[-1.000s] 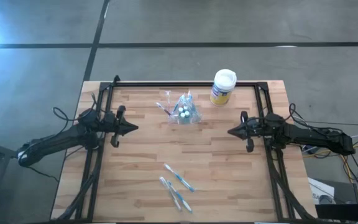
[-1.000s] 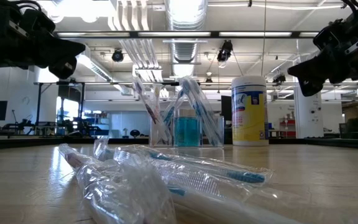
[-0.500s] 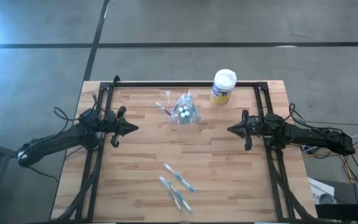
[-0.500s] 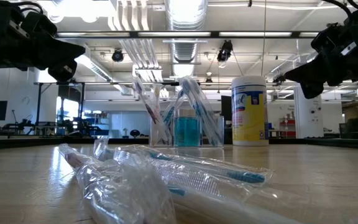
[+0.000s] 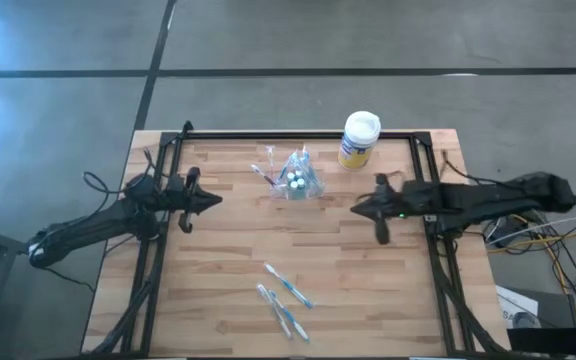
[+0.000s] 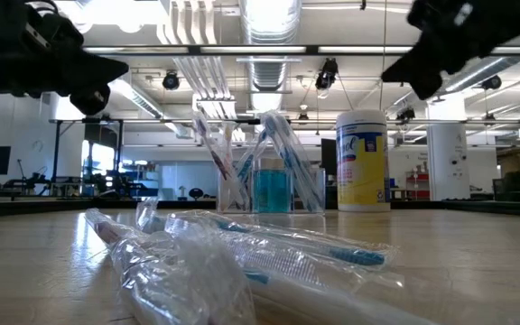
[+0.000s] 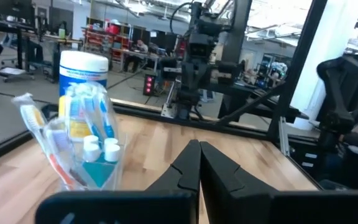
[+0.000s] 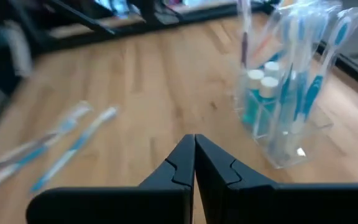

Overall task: Pick & Place toothbrushing station
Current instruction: Put the top blue toothbrush into the transparent organizer

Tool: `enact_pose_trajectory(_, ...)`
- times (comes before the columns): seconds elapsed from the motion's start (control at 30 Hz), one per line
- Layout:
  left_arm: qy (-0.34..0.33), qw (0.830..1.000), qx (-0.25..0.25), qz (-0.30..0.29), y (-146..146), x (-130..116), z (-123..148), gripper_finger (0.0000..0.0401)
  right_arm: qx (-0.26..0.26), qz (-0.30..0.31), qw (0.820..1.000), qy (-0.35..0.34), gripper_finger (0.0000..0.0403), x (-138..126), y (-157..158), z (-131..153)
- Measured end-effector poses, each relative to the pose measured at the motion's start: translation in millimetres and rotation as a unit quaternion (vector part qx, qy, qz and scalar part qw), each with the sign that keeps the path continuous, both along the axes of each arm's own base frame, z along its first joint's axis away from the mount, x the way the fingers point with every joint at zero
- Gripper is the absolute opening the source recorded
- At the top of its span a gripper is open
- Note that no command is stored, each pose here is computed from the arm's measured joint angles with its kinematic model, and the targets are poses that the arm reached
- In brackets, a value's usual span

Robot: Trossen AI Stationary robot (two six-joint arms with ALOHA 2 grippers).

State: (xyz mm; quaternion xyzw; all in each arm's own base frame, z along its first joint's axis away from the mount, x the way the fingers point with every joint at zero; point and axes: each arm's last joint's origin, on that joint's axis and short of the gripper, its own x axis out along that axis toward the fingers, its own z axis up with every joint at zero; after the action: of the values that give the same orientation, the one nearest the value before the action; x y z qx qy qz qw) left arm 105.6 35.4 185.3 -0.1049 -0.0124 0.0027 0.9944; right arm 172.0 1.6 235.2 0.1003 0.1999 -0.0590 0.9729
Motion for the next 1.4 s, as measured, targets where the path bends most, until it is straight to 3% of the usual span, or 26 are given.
enact_pose_trajectory(0.17,-0.005,1.0,-0.006,0.001,0,0,4,0.0007,-0.036,-0.048,0.995,0.078,0.0008,49,14,13)
enact_pose_trajectory(0.33,-0.006,1.0,-0.006,0.001,0,0,4,0.0007,0.008,-0.003,0.993,0.122,0.0008,101,30,17)
enact_pose_trajectory(0.6,-0.005,1.0,0.015,0.001,0,0,4,0.0007,0.033,0.017,0.969,0.243,0.0009,166,60,-4)
enact_pose_trajectory(0.8,0.004,1.0,0.016,0.001,0,0,3,0.0007,0.046,0.017,0.966,0.253,0.0015,211,86,-18)
enact_pose_trajectory(1.03,0.022,1.0,0.01,0.0,0,0,-6,0.0007,0.067,0.021,0.958,0.278,0.0088,244,114,-35)
enact_pose_trajectory(1.23,0.026,1.0,-0.008,-0.003,0,0,-7,0.0007,0.089,0.002,0.944,0.317,0.017,258,127,-54)
enact_pose_trajectory(1.4,0.026,1.0,-0.012,-0.003,0,0,-7,0.0007,0.097,-0.014,0.936,0.337,0.0211,264,132,-66)
